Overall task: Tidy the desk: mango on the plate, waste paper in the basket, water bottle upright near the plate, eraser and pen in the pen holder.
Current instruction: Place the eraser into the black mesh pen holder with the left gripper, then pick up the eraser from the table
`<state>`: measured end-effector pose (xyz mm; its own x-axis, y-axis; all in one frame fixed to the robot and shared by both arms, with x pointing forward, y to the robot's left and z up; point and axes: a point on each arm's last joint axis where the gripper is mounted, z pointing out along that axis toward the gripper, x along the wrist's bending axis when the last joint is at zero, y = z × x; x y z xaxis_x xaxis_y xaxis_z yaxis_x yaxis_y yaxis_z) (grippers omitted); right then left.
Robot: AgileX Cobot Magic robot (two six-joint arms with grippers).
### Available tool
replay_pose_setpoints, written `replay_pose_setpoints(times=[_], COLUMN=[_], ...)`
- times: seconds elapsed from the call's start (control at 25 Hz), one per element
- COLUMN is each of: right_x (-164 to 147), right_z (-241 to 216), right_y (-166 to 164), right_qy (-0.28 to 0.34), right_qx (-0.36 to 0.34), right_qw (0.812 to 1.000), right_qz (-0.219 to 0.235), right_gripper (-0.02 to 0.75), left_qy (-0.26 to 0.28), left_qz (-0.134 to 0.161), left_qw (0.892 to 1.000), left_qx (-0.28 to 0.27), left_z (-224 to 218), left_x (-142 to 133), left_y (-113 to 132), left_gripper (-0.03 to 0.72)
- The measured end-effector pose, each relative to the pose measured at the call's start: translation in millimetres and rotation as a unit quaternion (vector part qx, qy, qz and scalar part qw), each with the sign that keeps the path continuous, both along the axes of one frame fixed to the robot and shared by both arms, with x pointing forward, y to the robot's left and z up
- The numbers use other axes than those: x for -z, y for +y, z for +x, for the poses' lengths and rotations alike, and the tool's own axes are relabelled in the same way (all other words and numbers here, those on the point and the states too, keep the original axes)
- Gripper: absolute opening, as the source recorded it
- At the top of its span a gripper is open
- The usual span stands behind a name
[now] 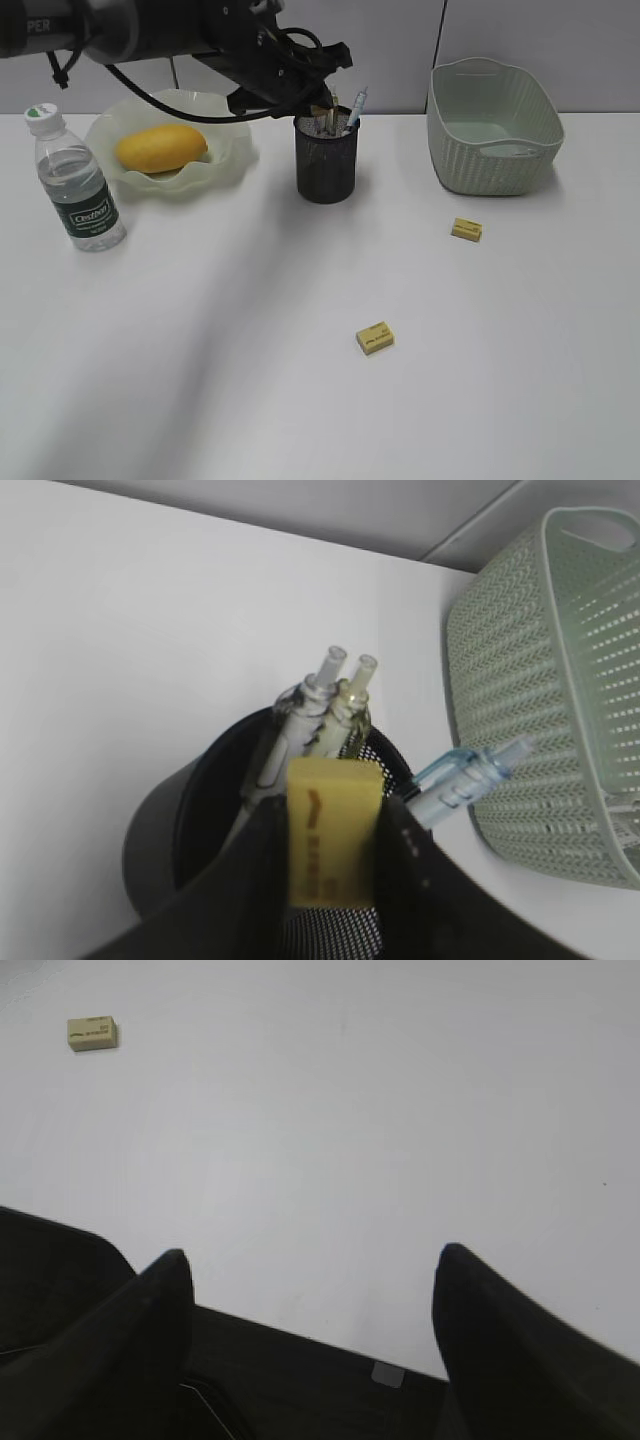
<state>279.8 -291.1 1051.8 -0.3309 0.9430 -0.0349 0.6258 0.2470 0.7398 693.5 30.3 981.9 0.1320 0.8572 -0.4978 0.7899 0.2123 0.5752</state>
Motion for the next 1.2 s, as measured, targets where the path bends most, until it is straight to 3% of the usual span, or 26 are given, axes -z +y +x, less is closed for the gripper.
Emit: replay_pose_setpoints(times=[0.32, 0.52, 0.76, 0.96, 1.2], right_x=[0.0, 0.0, 0.0, 0.0, 0.0], right_z=[0.0, 0.0, 0.0, 0.0, 0.0], right_y=[0.0, 0.0, 0.0, 0.0, 0.0], right_qy=[0.000, 0.000, 0.000, 0.000, 0.000], right_qx=[0.000, 0.000, 0.000, 0.000, 0.000], right_qw=[1.000, 1.000, 1.000, 1.000, 1.000], right_qz=[0.000, 0.000, 0.000, 0.000, 0.000], right_gripper=[0.585, 0.585, 0.585, 0.585, 0.585], left_qy=[-0.002, -0.009, -0.031, -0.048, 0.021], left_qz=[-0.001, -0.005, 0.002, 0.063, 0.194], left_qw=[1.000, 1.000, 0.999, 0.994, 0.971], left_qx=[0.000, 0.000, 0.018, 0.080, 0.140], left_z=[0.5, -0.9, -10.5, -31.0, -60.2], left_x=[0.6, -8.5, -43.4, -82.3, -100.1], left_y=[-0.2, 0.6, 5.5, 15.8, 39.8], left_gripper=[0.371, 0.398, 0.402, 0.399, 0.398])
